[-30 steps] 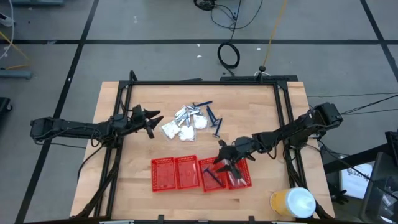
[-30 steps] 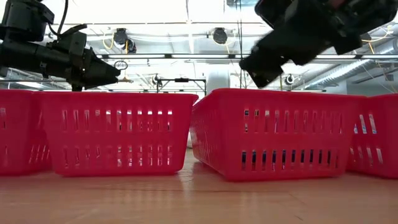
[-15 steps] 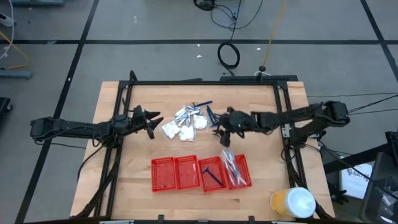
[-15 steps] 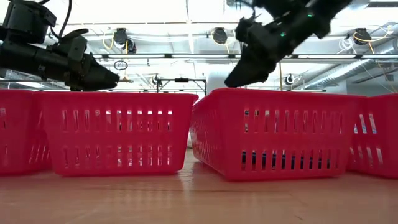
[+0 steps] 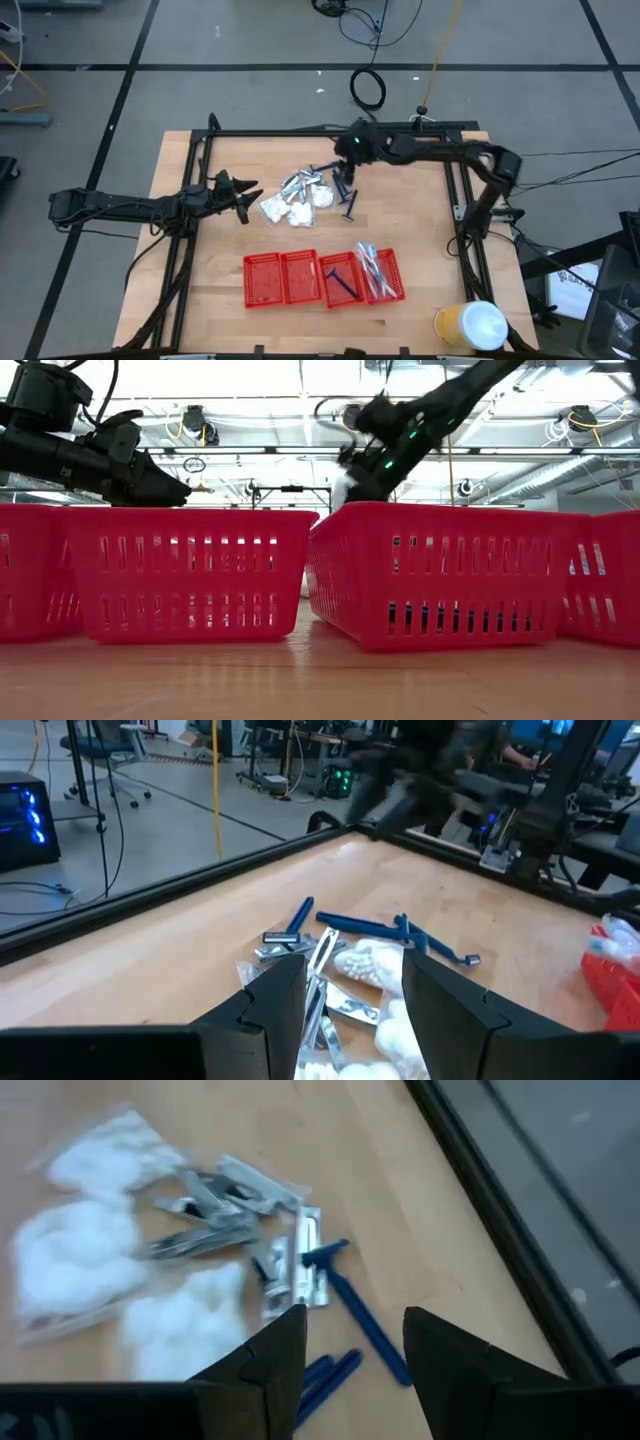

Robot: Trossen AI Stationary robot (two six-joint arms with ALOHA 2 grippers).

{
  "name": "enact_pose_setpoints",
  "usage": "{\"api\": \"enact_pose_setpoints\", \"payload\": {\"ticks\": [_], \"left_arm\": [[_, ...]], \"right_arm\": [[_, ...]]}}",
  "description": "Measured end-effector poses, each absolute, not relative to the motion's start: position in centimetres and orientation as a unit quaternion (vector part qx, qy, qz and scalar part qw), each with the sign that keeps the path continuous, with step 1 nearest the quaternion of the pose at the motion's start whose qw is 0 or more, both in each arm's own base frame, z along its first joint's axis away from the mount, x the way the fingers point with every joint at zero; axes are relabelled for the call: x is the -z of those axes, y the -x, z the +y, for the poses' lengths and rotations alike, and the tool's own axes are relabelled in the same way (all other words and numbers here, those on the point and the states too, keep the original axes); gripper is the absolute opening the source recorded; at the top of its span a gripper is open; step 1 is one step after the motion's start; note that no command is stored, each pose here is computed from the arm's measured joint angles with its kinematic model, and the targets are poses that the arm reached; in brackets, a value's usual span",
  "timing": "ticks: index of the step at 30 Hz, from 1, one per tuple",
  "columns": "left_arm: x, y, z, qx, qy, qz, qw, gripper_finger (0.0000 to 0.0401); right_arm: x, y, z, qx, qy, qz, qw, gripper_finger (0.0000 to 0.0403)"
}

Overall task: Pick & Place Travel size toiletries
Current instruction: Put the blue razor into the middle right red bin

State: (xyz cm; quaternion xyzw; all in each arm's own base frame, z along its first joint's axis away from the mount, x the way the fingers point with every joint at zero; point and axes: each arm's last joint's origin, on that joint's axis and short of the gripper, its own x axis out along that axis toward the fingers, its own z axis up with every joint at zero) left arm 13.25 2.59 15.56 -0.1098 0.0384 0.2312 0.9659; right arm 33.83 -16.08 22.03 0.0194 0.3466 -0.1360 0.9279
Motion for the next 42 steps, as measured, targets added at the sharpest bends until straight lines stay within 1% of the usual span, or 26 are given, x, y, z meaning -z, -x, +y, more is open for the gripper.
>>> {"api": "enact_pose_setpoints", "payload": {"ticks": [3,7,12,16,19,24,27,30,33,36,42], "left_arm": [[-15.5,-13.2,2.6,-0.232,0.109,0.043,0.966,0.0166],[-15.3,-13.2,2.6,-0.233,0.108,0.051,0.965,0.0166],[-15.2,-13.2,2.6,-0.235,0.103,0.060,0.965,0.0166],[-15.2,-13.2,2.6,-0.236,0.075,0.064,0.967,0.0166],[-15.3,-13.2,2.6,-0.236,0.069,0.061,0.967,0.0166],[-15.6,-13.3,2.6,-0.230,0.091,0.043,0.968,0.0166],[-15.6,-13.3,2.6,-0.226,0.093,0.043,0.969,0.0166],[-15.5,-13.3,2.6,-0.226,0.094,0.043,0.969,0.0166],[-15.5,-13.3,2.6,-0.226,0.095,0.046,0.968,0.0166],[-15.5,-13.3,2.6,-0.226,0.096,0.047,0.968,0.0166],[-15.4,-13.2,2.6,-0.226,0.097,0.048,0.968,0.0166]], "right_arm": [[-20.1,-34.8,-17.9,0.115,-0.024,0.363,0.924,0.0155],[-17.5,-35.4,-18.1,0.090,-0.038,0.411,0.906,0.0155],[-17.9,-34.7,-15.8,0.101,-0.071,0.474,0.872,0.0155],[-18.0,-34.9,-14.1,0.123,-0.039,0.502,0.855,0.0155],[-18.2,-35.2,-13.8,0.138,-0.026,0.495,0.857,0.0155],[-18.3,-35.3,-13.8,0.139,-0.025,0.489,0.861,0.0155],[-18.6,-35.4,-14.9,0.132,0.011,0.470,0.872,0.0155],[-18.7,-35.2,-16.4,0.119,0.024,0.447,0.886,0.0155],[-18.1,-35.0,-17.8,0.100,0.009,0.434,0.895,0.0155],[-16.9,-35.0,-19.0,0.100,0.006,0.430,0.897,0.0155],[-14.3,-35.2,-20.4,0.102,0.015,0.443,0.890,0.0155]]}}
